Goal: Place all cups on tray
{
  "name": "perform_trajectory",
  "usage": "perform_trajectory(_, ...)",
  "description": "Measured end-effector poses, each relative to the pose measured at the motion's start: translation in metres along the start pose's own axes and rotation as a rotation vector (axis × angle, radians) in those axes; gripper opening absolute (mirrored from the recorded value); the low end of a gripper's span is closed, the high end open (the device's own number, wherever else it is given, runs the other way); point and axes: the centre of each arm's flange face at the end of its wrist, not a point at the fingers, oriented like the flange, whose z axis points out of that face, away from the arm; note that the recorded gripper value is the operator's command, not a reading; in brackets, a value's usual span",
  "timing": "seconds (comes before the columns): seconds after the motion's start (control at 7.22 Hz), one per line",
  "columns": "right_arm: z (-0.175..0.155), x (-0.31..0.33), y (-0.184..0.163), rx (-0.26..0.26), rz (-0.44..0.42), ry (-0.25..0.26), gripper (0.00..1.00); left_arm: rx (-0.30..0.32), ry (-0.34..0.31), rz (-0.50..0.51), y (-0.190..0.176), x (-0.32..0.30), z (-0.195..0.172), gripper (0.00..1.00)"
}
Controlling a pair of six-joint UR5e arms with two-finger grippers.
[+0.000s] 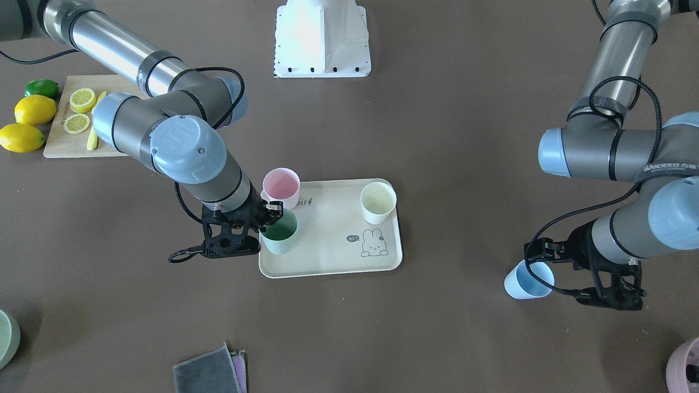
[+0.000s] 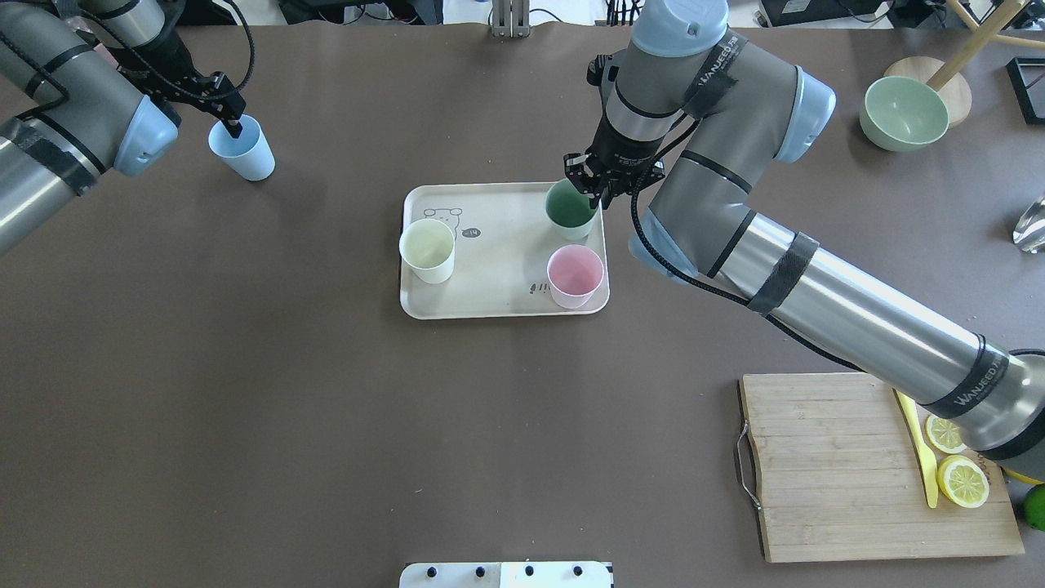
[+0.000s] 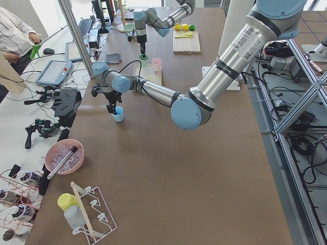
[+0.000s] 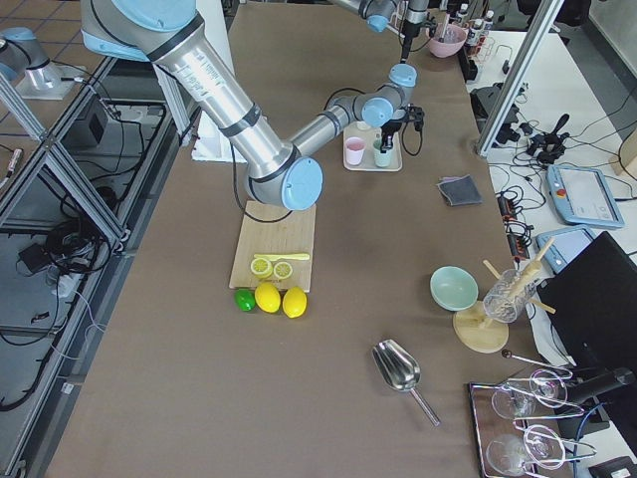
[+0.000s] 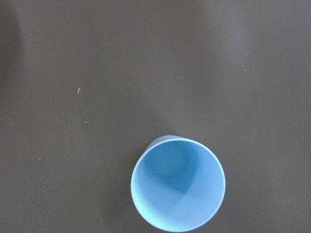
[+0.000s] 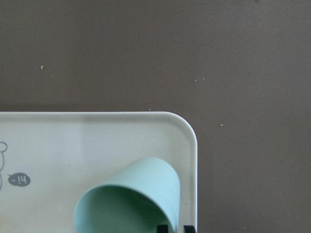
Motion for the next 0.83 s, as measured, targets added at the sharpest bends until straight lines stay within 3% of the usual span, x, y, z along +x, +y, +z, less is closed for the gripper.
perform_trajectory(0.42, -0.017, 0.004, -0.008, -0.013, 0.010, -0.031, 1.00, -0.002, -0.001, -0.004, -0.010, -0.019, 0.023, 0.97)
perform_trajectory(0.55, -0.029, 0.011, -0.014, -0.019, 0.018, -0.052, 1.00, -0.001, -0.001, -0.004, -0.013, -0.023, 0.030, 0.75)
perform_trajectory(0.69, -0.039, 0.020, -0.020, -0.019, 0.027, -0.064, 1.00, -0.002, -0.001, -0.003, -0.014, -0.023, 0.035, 0.10)
perform_trajectory(0.83, -0.045, 0.026, -0.023, -0.017, 0.034, -0.069, 1.00, -0.002, -0.003, 0.007, -0.013, -0.020, 0.042, 0.00)
